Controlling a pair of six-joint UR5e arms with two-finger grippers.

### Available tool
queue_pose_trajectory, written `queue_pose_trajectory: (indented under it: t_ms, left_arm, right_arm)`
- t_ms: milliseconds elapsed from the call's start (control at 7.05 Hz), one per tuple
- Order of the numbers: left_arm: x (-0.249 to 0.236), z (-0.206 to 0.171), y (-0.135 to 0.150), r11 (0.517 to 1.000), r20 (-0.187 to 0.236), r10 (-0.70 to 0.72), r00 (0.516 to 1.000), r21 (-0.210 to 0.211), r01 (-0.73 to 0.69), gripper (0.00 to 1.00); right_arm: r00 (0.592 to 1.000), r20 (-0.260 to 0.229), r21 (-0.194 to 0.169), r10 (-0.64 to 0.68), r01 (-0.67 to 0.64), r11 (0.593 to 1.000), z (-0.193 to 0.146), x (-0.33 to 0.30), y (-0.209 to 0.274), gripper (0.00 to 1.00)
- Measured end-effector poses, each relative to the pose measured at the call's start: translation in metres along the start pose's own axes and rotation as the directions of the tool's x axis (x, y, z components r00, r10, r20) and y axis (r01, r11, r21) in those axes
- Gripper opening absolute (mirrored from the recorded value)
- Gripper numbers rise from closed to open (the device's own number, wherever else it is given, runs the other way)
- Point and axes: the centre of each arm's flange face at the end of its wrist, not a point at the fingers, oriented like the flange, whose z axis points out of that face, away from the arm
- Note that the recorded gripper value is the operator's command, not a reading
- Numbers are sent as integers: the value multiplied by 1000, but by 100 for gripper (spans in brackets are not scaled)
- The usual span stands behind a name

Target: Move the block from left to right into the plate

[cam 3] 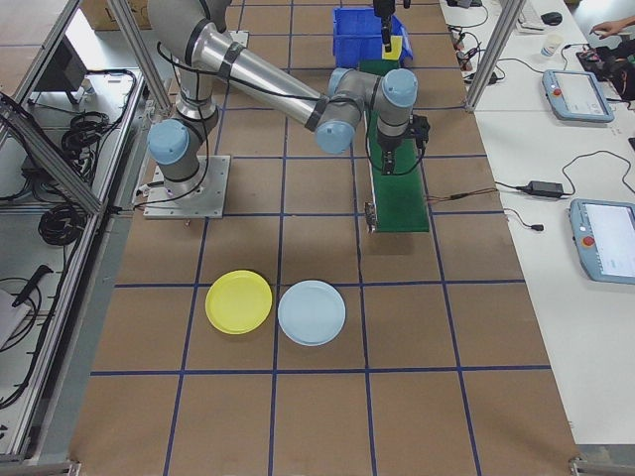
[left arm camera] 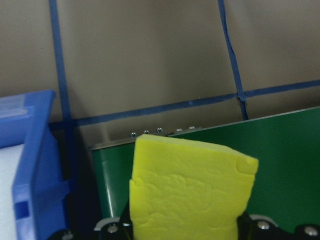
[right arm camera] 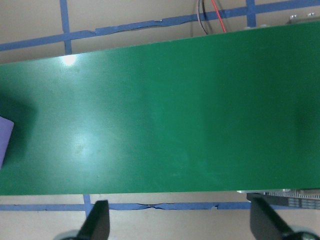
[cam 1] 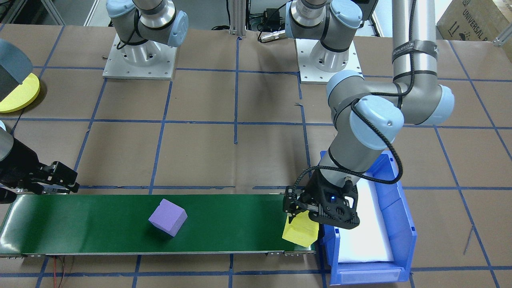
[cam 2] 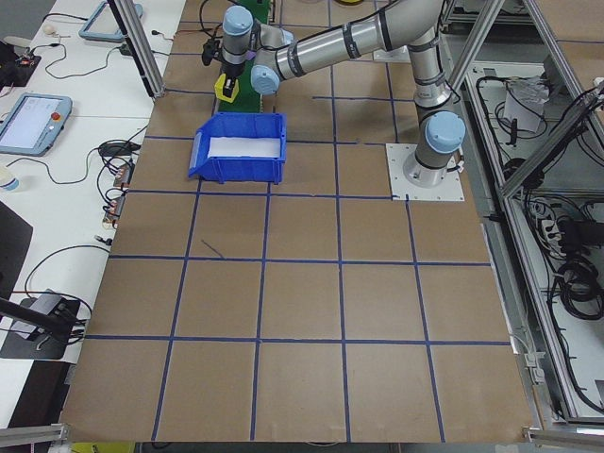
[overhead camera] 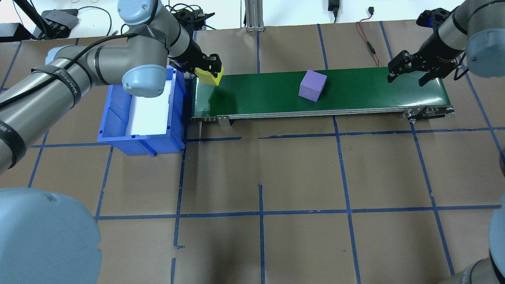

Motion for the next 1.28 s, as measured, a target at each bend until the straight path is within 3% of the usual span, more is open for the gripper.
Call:
queue_pose_trajectory:
  t_ms: [284,426,568,852,1135,1277]
  left_arm:
    - [2,14,11,999,-11,-4,1000,-33,3,100]
    - [5,-7,14,1000,-3,-4,1000,-30,3,100]
    - [7,-47,21,999,23,-5,1000,-39,6,100]
    - [-6,-145,54,994,101,-38,994,-98,48,100]
    - [-24,-223,97,984,117,-57,992,-160,75,100]
    - [-25,-242,114,976,116,-65,991,-198,87,100]
  right_arm:
    - [995,46,6,85,-85,996,3,-3,-3,100]
    - [992,52,10,119,-119,993,7,-3,-6,100]
    - [987,65,13,149,-151,989,11,-2,-10,100]
    - [980,101,31,169,-173,984,13,-4,-15,100]
    - [972,122,47,203,-210,977,16,-5,-20,100]
    - [962,136,42,236,-244,969,19,-5,-21,100]
